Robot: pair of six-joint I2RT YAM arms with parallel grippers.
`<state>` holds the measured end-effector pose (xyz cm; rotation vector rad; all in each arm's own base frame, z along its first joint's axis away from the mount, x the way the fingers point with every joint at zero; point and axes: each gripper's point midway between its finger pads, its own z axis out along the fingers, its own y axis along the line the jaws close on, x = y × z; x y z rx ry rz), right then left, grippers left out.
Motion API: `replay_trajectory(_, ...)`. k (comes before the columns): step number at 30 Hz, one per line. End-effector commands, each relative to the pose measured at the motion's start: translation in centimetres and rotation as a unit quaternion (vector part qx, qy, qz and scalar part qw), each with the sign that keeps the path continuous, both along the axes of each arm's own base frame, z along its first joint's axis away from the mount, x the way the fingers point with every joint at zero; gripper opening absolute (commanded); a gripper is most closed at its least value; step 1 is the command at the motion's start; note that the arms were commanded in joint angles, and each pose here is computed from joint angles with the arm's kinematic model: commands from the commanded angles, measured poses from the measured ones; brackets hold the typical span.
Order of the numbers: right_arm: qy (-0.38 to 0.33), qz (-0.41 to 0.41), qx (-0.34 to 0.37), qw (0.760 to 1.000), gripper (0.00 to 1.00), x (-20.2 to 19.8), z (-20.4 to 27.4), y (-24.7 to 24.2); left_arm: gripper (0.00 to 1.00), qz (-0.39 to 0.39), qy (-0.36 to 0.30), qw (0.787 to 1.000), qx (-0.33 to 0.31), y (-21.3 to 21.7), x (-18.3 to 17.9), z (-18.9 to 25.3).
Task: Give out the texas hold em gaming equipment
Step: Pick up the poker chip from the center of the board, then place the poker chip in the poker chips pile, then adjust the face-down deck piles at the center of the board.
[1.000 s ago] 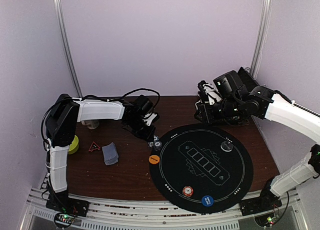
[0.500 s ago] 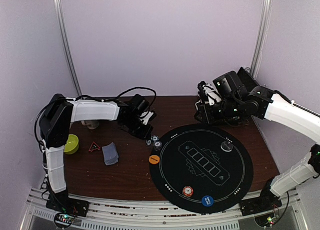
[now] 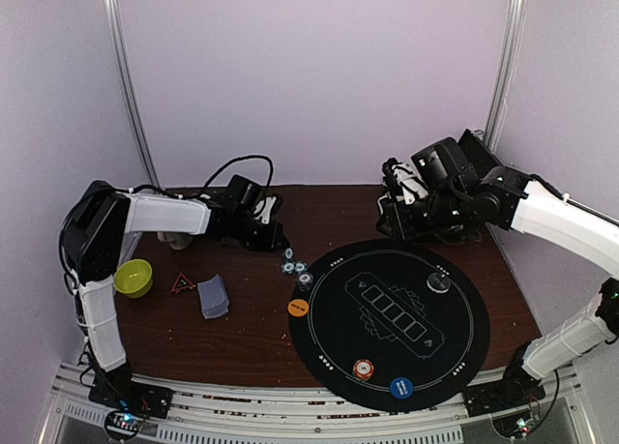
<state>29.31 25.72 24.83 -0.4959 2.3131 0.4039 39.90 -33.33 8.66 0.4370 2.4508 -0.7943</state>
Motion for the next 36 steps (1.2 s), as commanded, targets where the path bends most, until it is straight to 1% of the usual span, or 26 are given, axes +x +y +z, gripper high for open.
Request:
replay_trajectory(1,0.005,-0.005,-0.007,1.0,0.41,-0.1,-0.2,-0.3,0.0,-0.005,-0.003,0.999,-0.032,-1.5,1.5,0.3)
replay_trajectory(8,0.006,-0.005,-0.005,1.0,0.41,-0.2,-0.1,-0.3,0.0,0.013,0.04,0.999,-0.015,-0.5,1.0,-3.9)
replay_trajectory(12,0.005,-0.004,-0.005,1.0,0.41,-0.3,0.0,-0.3,0.0,0.025,0.049,0.998,-0.003,0.2,1.1,-4.9)
replay_trajectory(13,0.004,-0.005,-0.005,1.0,0.41,-0.2,0.1,-0.4,0.04,0.026,0.05,0.998,-0.001,0.3,1.1,-4.9)
replay_trajectory(14,0.004,-0.006,-0.005,1.0,0.41,-0.2,0.1,-0.4,0.12,0.025,0.051,0.998,0.002,0.3,1.1,-5.0)
replay_trajectory(15,0.004,-0.007,-0.005,1.0,0.41,-0.2,0.1,-0.4,0.18,0.024,0.054,0.998,0.004,0.4,1.0,-5.0)
replay_trajectory(16,0.003,-0.007,-0.004,1.0,0.41,-0.1,0.1,-0.3,0.22,0.024,0.056,0.998,0.009,0.5,0.9,-5.1)
replay_trajectory(18,0.003,-0.006,-0.001,1.0,0.42,-0.1,0.2,-0.2,0.27,0.028,0.058,0.998,0.023,1.0,0.8,-5.2)
replay_trajectory(21,0.003,-0.004,0.001,1.0,0.42,-0.1,0.2,-0.1,0.41,0.027,0.06,0.997,0.04,1.3,0.7,-4.7)
replay_trajectory(24,0.005,-0.003,0.002,1.0,0.43,-0.1,0.1,0.1,0.54,0.022,0.029,0.998,0.052,1.3,1.1,-2.1)
replay_trajectory(26,0.006,-0.003,0.001,1.0,0.43,0.0,0.1,0.1,0.6,0.023,0.001,0.997,0.067,1.5,1.3,0.5)
replay_trajectory(29,-0.002,-0.009,0.002,1.0,0.44,0.1,0.5,0.0,0.69,0.052,-0.042,0.992,0.111,3.1,1.4,4.5)
replay_trajectory(30,-0.007,-0.014,0.001,1.0,0.45,0.2,0.7,-0.2,0.73,0.075,-0.061,0.986,0.136,4.3,1.3,5.7)
replay_trajectory(32,-0.023,-0.027,0.001,0.999,0.51,0.5,1.4,-0.7,0.84,0.116,-0.076,0.974,0.18,6.8,0.1,7.1)
replay_trajectory(33,-0.031,-0.035,0.0,0.999,0.57,0.6,1.7,-1.0,0.94,0.143,-0.073,0.967,0.199,8.4,-0.7,7.5)
replay_trajectory(34,-0.039,-0.043,-0.003,0.998,0.64,0.7,2.0,-1.4,0.98,0.168,-0.061,0.96,0.217,10.2,-1.8,7.3)
replay_trajectory(36,-0.054,-0.06,-0.011,0.997,0.96,1.0,2.6,-2.3,0.98,0.215,-0.041,0.947,0.234,13.4,-4.4,7.3)
